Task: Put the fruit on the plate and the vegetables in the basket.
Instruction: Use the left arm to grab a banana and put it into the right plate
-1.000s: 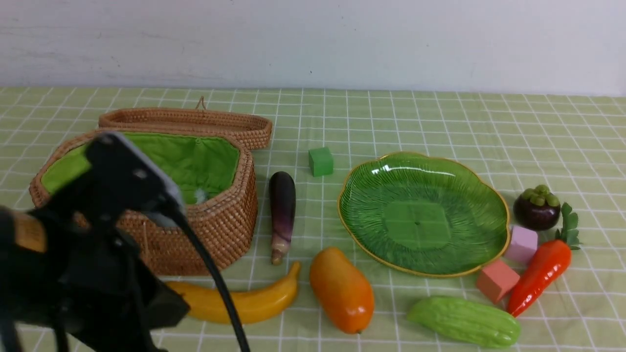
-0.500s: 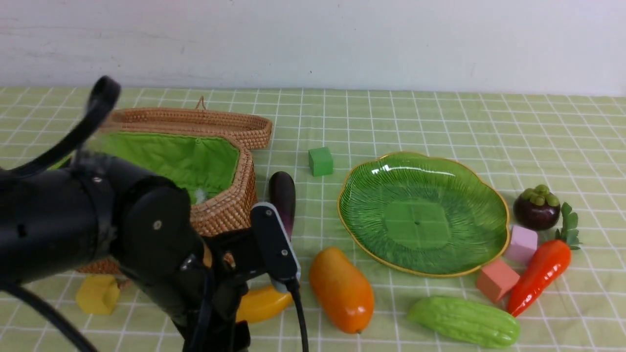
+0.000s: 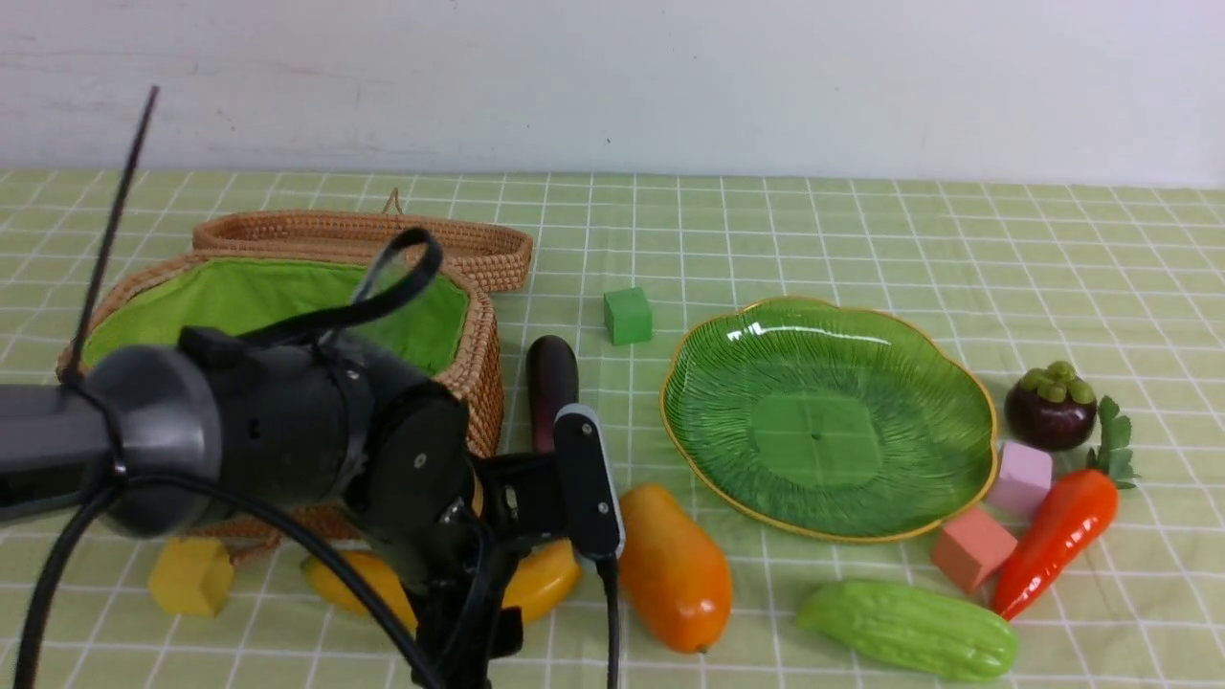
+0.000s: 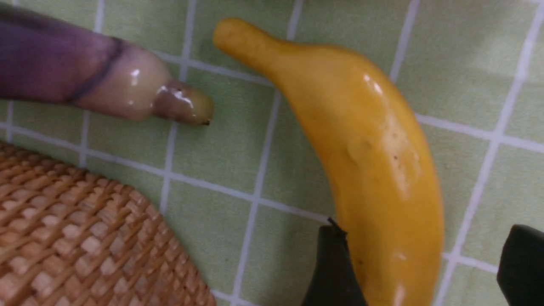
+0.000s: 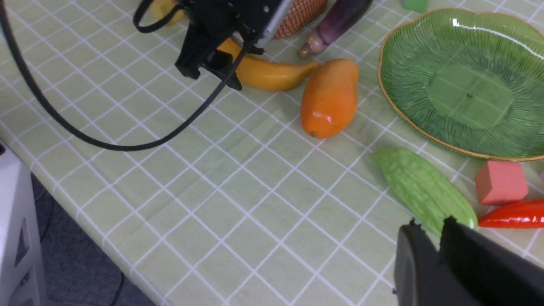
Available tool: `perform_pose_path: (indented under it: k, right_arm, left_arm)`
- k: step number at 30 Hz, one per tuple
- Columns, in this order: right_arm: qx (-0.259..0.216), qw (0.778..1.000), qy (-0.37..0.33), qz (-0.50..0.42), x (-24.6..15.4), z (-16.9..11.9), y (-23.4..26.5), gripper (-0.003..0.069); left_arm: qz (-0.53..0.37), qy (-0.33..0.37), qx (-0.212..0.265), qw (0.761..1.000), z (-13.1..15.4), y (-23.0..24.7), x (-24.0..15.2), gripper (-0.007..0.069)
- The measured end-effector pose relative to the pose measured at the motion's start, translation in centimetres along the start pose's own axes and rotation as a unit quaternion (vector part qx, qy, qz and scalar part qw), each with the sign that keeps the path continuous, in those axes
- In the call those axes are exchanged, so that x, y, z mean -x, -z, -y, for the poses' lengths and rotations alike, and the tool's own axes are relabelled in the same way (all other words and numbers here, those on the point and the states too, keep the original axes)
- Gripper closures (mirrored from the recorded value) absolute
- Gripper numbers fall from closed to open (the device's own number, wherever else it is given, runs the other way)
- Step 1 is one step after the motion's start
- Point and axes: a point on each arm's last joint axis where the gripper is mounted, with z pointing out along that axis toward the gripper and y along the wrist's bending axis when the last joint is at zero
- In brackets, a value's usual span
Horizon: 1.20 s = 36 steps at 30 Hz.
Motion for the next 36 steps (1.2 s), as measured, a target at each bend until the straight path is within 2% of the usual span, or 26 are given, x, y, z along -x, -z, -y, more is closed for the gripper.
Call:
perform_pose_path:
  k: [4, 8, 14, 17, 23, 26, 29, 32, 36]
  right_arm:
    - [0.010, 1.000, -0.005, 0.003, 0.1, -0.2, 0.0, 0.0561]
    - [0.017, 1.000, -0.009, 0.006, 0.1, -0.3, 0.0, 0.0556]
    - [0.018, 1.000, -0.009, 0.006, 0.1, -0.3, 0.0, 0.0554]
    - [0.018, 1.000, -0.009, 0.006, 0.1, -0.3, 0.0, 0.0554]
    - [0.019, 1.000, -0.010, 0.006, 0.1, -0.3, 0.0, 0.0554]
    - [0.019, 1.000, -0.010, 0.006, 0.1, -0.3, 0.0, 0.0554]
    - [0.019, 1.000, -0.010, 0.007, 0.1, -0.3, 0.0, 0.0550]
    - [0.011, 1.000, -0.025, 0.008, 0.1, -0.2, 0.0, 0.0549]
    - [-0.016, 0.998, -0.052, 0.012, 0.2, 0.3, 0.0, 0.0543]
  left_arm:
    - [-0.019, -0.015, 0.001, 1.000, 0.0, -1.2, -0.2, 0.0197]
    - [-0.030, -0.004, -0.006, 1.000, 0.1, -1.9, -0.4, 0.0316]
    - [-0.051, 0.001, -0.021, 0.998, 0.2, -1.7, -0.6, 0.0314]
    - [-0.070, 0.013, -0.044, 0.997, 0.4, -1.1, -0.7, 0.0314]
    - [-0.054, 0.034, -0.068, 0.996, 1.3, 2.7, 0.3, 0.0314]
    - [-0.028, 0.030, -0.069, 0.997, 2.5, 5.8, 2.2, 0.0314]
    - [0.032, 0.074, -0.044, 0.996, 2.7, 9.7, 5.4, 0.0314]
    - [0.101, 0.126, -0.014, 0.987, 1.1, 12.4, 8.6, 0.0314]
    - [0.164, 0.193, -0.002, 0.967, -1.8, 12.9, 13.1, 0.0314]
